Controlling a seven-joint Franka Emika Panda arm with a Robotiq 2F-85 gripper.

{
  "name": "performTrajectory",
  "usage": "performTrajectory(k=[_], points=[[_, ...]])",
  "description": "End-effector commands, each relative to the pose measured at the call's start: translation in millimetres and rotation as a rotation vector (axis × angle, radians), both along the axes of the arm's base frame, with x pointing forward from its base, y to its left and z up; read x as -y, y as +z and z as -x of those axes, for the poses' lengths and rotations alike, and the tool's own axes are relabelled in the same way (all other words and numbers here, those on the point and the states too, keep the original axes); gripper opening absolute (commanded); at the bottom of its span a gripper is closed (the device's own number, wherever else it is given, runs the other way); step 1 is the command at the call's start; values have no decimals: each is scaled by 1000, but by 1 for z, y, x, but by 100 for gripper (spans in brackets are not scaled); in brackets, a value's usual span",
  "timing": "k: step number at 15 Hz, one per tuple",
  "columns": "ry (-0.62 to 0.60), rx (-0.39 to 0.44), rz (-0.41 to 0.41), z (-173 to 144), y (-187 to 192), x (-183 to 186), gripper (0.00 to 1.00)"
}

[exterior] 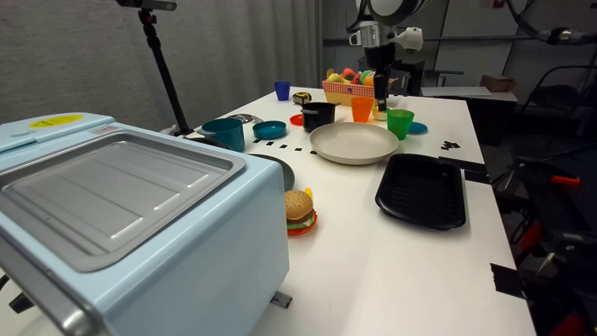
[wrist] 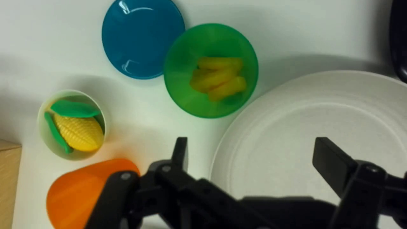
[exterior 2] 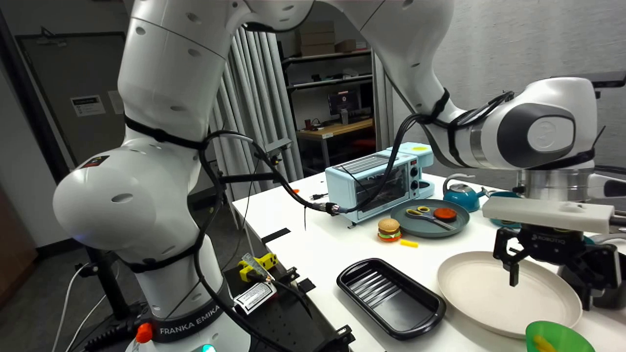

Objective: Put the toy fries in the green cup

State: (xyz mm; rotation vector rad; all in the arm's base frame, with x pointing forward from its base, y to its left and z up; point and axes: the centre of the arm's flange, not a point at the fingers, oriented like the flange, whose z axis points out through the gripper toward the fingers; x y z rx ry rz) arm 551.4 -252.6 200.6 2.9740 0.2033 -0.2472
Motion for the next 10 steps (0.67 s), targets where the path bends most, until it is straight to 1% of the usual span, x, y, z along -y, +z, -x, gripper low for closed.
performTrajectory(k=[1, 5, 10], points=[[37, 59, -8, -16, 16, -40, 100], [104, 84, -8, -29, 12, -88, 100], [201, 91, -29, -33, 4, -145, 100]])
